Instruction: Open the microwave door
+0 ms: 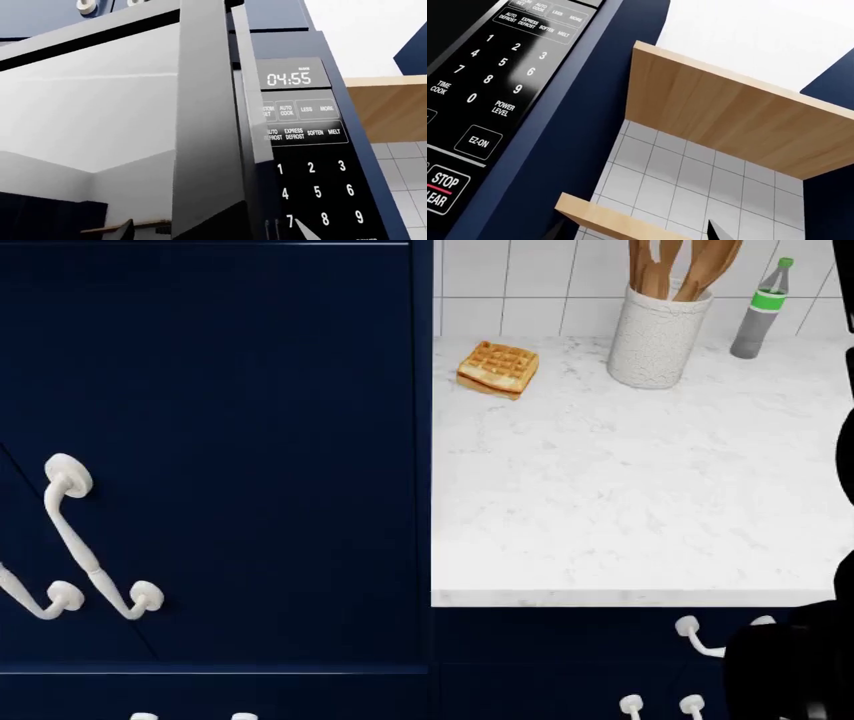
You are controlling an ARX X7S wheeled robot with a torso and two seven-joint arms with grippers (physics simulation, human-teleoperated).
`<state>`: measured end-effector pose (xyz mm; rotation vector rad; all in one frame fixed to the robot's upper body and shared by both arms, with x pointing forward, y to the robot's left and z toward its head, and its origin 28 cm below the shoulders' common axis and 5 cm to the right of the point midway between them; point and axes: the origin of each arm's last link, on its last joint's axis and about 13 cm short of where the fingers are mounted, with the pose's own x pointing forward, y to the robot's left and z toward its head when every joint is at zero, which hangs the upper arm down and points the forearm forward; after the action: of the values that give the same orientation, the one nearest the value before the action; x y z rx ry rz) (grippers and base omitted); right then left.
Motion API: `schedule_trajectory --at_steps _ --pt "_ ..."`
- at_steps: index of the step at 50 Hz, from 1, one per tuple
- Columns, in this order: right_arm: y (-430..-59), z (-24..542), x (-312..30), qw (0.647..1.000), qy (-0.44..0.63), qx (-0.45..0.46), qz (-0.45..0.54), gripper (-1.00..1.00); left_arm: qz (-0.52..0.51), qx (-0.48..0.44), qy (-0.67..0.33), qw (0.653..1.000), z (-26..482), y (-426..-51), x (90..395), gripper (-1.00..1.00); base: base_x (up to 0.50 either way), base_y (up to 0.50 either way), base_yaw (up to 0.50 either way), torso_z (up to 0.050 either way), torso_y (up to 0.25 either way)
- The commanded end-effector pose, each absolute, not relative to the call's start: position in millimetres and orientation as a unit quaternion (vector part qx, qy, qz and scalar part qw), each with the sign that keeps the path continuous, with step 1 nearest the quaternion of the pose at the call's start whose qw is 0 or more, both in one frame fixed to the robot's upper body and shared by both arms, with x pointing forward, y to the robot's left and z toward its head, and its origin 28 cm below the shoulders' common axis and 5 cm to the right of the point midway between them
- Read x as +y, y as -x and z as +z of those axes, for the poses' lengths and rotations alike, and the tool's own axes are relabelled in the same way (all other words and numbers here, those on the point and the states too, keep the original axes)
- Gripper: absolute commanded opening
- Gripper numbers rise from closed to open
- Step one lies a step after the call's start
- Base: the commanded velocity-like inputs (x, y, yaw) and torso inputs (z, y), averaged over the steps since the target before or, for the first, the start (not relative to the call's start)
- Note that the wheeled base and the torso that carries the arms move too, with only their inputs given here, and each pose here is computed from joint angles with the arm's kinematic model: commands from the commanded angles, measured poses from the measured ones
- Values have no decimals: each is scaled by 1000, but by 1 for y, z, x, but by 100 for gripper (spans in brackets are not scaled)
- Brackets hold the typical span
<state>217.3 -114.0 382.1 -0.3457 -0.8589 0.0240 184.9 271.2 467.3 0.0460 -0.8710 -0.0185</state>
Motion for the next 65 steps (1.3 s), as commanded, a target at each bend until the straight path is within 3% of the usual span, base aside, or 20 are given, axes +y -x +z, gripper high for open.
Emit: schedule_trajectory --at_steps 1,12,32,47,65 --pt "-217 383 -114 894 168 -415 11 100 -6 -439 -21 898 472 -174 273 100 0 0 0 0 0" --pt "-215 383 -113 894 166 -417 11 100 -35 -485 -17 874 489 -137 269 100 0 0 0 0 0" --pt "-206 384 -116 893 163 -420 6 100 -186 -491 -42 850 485 -115 211 100 0 0 0 0 0" --pt "-204 380 -119 894 160 -418 -1 100 -267 -403 -63 873 470 -123 185 100 0 0 0 0 0" --pt "-200 378 -122 897 158 -414 -3 100 -276 -308 -36 910 482 -141 165 100 0 0 0 0 0"
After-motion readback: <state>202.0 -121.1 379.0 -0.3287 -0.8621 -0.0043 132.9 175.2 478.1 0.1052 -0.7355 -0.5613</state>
